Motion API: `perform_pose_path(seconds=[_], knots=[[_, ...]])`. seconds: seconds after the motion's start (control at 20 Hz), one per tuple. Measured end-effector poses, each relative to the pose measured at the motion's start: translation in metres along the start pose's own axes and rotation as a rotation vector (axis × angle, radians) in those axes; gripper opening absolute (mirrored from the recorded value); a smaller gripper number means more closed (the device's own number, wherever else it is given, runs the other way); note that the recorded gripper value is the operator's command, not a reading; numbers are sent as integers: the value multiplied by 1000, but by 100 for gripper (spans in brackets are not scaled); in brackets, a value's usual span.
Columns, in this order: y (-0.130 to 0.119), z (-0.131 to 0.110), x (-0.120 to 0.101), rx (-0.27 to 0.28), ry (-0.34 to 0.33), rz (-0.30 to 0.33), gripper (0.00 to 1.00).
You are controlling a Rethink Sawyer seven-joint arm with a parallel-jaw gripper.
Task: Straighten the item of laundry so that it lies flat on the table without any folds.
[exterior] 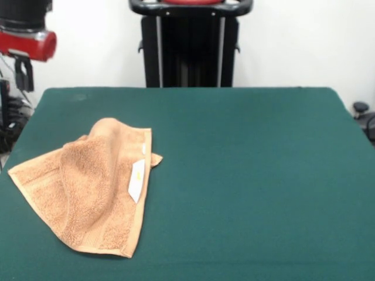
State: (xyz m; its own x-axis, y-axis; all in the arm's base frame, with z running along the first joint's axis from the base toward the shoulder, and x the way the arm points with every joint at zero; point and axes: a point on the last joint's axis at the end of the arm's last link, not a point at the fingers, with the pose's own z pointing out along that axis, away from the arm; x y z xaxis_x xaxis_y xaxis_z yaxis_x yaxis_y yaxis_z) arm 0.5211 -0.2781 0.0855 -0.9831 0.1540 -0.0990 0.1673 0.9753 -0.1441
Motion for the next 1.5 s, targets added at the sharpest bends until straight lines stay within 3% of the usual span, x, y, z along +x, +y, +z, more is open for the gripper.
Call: perform_pose_path(seconds=[0.45,1.5], knots=[[34,27,6,-31,15,-50,0],[131,39,-7,-60,-38,-203,0]])
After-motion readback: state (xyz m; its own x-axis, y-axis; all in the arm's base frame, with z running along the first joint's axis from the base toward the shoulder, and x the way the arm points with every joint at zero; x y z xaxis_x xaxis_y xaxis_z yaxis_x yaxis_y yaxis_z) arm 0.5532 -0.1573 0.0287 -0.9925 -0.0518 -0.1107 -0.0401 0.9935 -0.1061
